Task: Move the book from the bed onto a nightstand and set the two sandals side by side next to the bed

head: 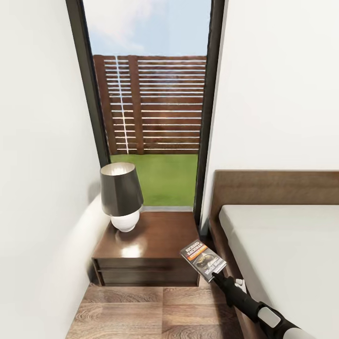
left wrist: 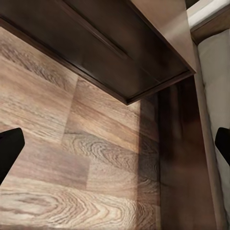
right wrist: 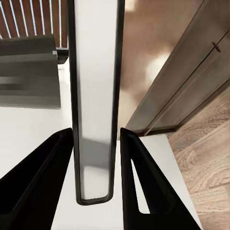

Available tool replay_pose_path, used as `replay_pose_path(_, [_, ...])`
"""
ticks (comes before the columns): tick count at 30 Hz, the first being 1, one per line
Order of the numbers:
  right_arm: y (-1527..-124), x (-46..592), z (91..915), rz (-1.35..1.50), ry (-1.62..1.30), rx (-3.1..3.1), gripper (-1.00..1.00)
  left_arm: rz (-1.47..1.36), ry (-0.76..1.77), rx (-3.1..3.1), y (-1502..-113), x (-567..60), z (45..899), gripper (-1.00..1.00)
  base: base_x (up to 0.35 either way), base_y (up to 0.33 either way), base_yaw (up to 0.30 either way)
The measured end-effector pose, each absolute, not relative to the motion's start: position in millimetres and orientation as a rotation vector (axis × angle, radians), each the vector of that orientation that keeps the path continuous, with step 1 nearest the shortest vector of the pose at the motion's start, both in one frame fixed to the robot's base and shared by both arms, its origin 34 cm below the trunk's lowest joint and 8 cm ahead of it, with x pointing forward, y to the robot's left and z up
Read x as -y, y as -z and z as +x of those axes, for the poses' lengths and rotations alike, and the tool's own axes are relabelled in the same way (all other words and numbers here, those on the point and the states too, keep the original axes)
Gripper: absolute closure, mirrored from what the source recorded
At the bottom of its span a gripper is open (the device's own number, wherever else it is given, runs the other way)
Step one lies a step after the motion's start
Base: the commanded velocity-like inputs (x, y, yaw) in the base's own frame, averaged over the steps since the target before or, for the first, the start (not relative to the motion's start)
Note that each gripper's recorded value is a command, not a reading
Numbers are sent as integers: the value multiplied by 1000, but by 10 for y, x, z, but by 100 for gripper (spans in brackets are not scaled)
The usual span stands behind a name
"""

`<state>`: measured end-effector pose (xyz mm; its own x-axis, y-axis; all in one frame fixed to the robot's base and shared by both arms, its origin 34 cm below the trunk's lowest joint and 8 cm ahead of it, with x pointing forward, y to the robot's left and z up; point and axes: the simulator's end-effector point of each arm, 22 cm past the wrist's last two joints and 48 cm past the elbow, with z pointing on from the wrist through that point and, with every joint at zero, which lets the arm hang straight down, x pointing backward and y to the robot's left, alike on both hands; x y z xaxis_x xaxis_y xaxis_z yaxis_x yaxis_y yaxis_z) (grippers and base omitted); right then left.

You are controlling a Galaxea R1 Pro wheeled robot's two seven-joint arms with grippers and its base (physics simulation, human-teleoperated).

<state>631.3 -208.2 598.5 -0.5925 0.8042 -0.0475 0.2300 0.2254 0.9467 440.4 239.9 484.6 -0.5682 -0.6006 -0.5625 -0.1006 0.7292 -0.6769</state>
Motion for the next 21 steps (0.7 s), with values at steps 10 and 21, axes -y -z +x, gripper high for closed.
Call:
replay_pose_path(10, [-5987,2074,6313,948,-1374,-1958,100,-530,760,-2092,-4846,-2395,4406,-100,0,0,0])
replay_pose_path(21, [-5991,2074,6317,944,-1373,-1958,100,-529,760,-2092,-4846,-2389,4405,-100,0,0,0])
